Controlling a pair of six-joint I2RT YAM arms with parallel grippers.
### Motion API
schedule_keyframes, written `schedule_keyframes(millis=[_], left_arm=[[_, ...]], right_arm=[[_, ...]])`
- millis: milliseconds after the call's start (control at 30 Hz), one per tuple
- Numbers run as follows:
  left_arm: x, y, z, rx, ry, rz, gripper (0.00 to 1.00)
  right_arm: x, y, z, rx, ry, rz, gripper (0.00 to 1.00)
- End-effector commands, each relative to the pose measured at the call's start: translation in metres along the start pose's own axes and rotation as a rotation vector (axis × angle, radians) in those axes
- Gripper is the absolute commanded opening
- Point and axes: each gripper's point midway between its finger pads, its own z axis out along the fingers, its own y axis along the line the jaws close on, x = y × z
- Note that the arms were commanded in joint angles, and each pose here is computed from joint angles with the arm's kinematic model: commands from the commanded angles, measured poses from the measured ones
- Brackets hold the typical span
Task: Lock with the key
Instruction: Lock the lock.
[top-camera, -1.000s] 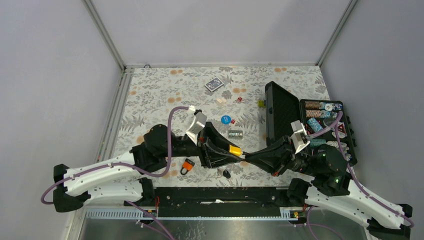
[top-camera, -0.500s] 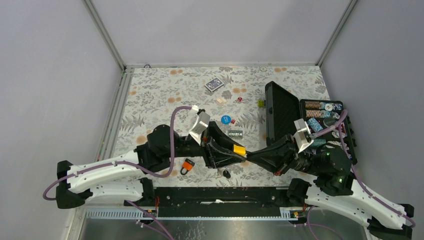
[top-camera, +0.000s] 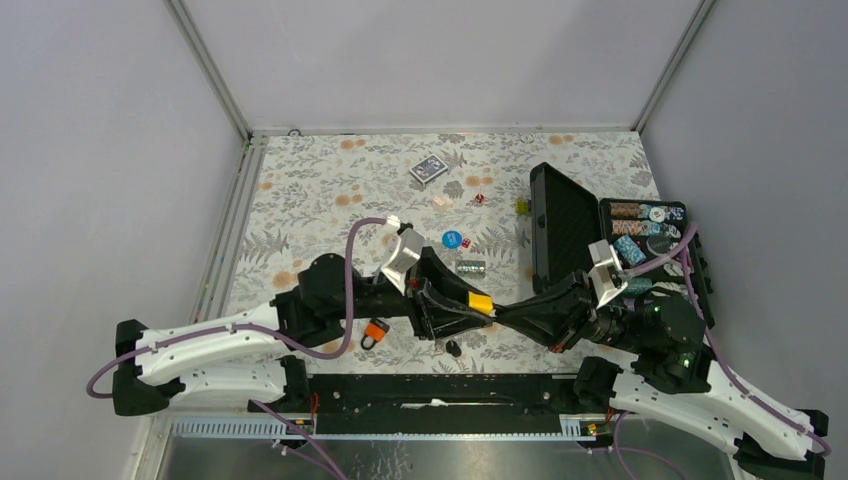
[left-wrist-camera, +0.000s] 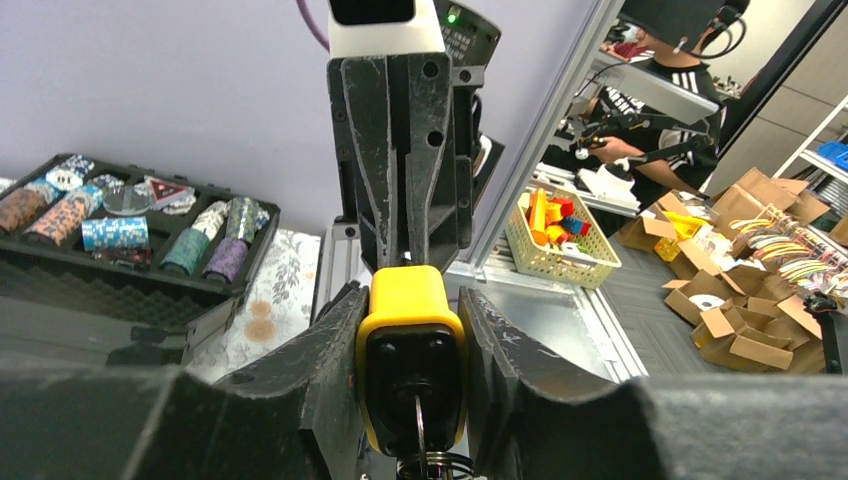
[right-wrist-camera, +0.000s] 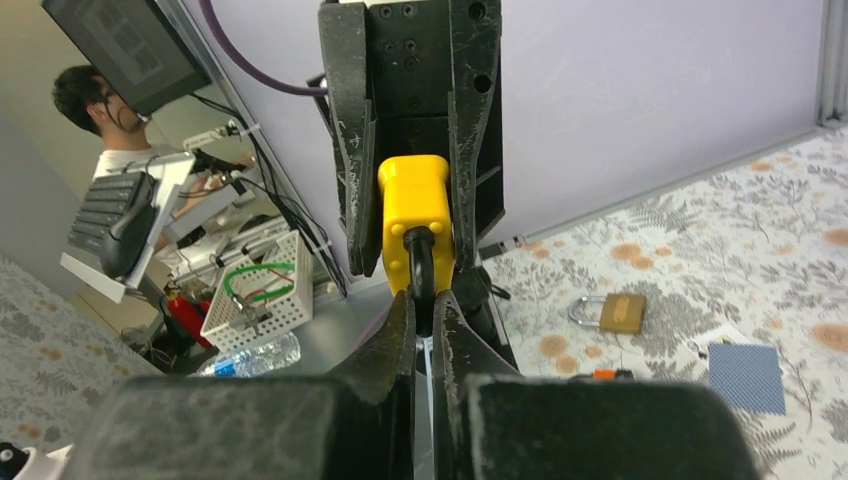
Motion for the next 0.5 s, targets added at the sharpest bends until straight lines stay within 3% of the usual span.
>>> schedule_keyframes(millis=[0,467], left_arm=[[0.061,0.009,-0.004,-0.032,0.176,-0.032,0.0],[0.052,0.01,-0.015,-0.058,0.158,-0.011,0.0]], right_arm=[[-0.006,-0.012,-0.002,0.078,-0.016,-0.023,0.0],[-0.008,-0.014,-0.018,0.121,-0.014,-0.028,0.03]])
